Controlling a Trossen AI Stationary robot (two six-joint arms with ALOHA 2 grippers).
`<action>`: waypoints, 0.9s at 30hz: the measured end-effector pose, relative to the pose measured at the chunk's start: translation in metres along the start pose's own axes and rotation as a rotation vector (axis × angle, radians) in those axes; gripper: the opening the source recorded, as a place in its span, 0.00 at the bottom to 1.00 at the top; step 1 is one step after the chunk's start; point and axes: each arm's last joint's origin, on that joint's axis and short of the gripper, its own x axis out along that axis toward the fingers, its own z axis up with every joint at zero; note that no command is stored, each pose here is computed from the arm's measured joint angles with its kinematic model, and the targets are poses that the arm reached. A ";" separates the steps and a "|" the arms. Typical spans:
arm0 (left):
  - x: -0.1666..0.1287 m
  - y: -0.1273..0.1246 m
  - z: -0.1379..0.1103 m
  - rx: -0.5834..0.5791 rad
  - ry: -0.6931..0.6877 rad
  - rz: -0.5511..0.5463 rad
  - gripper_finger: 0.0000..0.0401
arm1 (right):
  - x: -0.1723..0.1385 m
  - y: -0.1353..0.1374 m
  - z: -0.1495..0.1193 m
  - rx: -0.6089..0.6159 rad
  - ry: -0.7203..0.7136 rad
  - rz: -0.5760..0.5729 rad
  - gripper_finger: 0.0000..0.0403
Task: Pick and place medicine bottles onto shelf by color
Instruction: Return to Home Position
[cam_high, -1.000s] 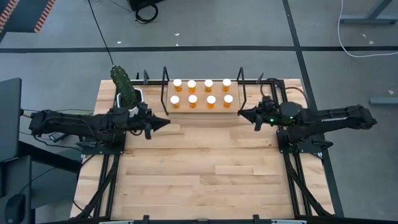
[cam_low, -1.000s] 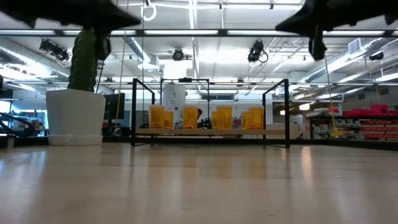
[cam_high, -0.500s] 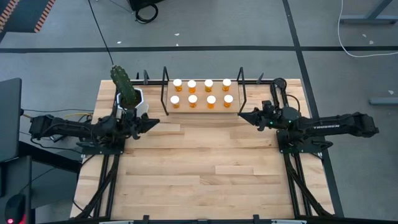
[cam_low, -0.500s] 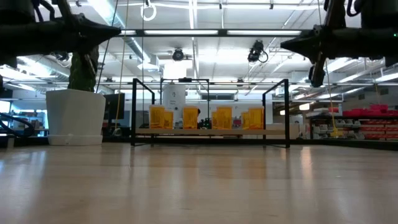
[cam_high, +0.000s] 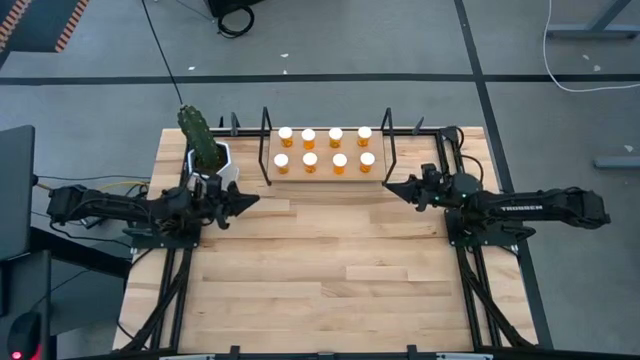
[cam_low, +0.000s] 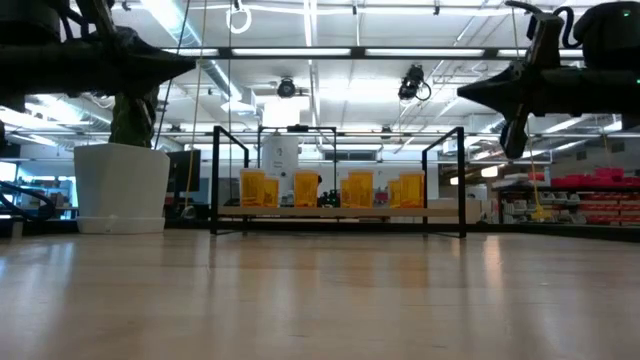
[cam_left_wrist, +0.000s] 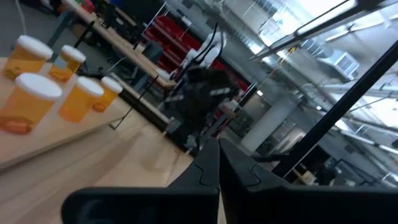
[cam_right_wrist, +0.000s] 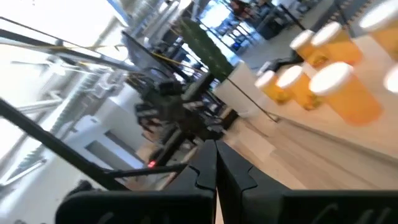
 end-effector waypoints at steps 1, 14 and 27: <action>0.000 0.001 -0.001 0.002 0.008 0.007 0.00 | 0.000 0.001 0.001 0.001 -0.005 0.018 0.01; -0.001 0.008 -0.010 0.292 0.109 0.065 0.02 | 0.000 -0.002 -0.004 -0.278 0.071 0.027 0.01; -0.001 0.008 -0.009 0.660 0.114 0.044 0.09 | 0.009 0.016 0.010 -0.614 0.071 0.098 0.03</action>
